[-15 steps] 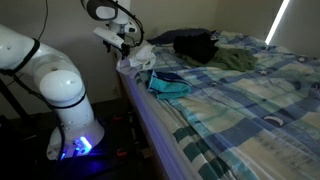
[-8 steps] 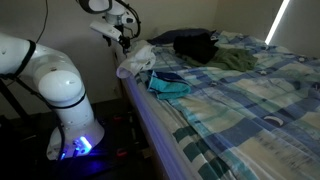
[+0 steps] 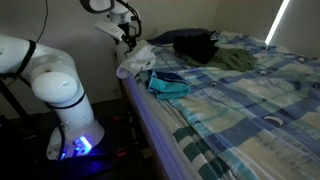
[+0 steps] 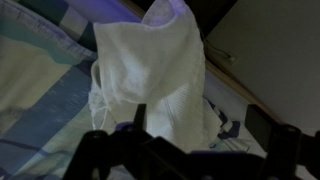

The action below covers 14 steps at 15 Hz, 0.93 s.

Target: Fold the towel

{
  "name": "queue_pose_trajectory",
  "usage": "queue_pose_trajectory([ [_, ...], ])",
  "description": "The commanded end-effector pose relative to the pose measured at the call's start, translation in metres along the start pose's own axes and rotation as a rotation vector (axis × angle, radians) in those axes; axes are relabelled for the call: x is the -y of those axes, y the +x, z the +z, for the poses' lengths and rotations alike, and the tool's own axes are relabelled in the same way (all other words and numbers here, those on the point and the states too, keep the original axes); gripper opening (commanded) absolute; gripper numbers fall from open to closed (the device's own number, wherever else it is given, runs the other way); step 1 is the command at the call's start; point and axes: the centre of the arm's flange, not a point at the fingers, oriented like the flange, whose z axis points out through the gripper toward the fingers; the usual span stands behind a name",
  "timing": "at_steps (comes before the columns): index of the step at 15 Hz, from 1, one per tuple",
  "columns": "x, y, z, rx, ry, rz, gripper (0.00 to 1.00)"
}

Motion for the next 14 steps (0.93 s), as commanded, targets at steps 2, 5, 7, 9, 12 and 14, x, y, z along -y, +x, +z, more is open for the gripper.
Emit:
queue_pose_trajectory([
  [2,-0.033,-0.006,0.033,-0.012,0.011,0.093,1.00],
  [5,-0.061,-0.003,0.052,-0.008,0.030,0.155,1.00],
  [7,-0.077,-0.005,0.063,-0.007,0.042,0.184,1.00],
  [9,-0.091,-0.005,0.075,-0.005,0.065,0.195,1.00],
  [12,-0.105,-0.009,0.095,0.000,0.092,0.199,1.00],
  [14,-0.111,-0.011,0.107,0.005,0.110,0.198,1.00],
])
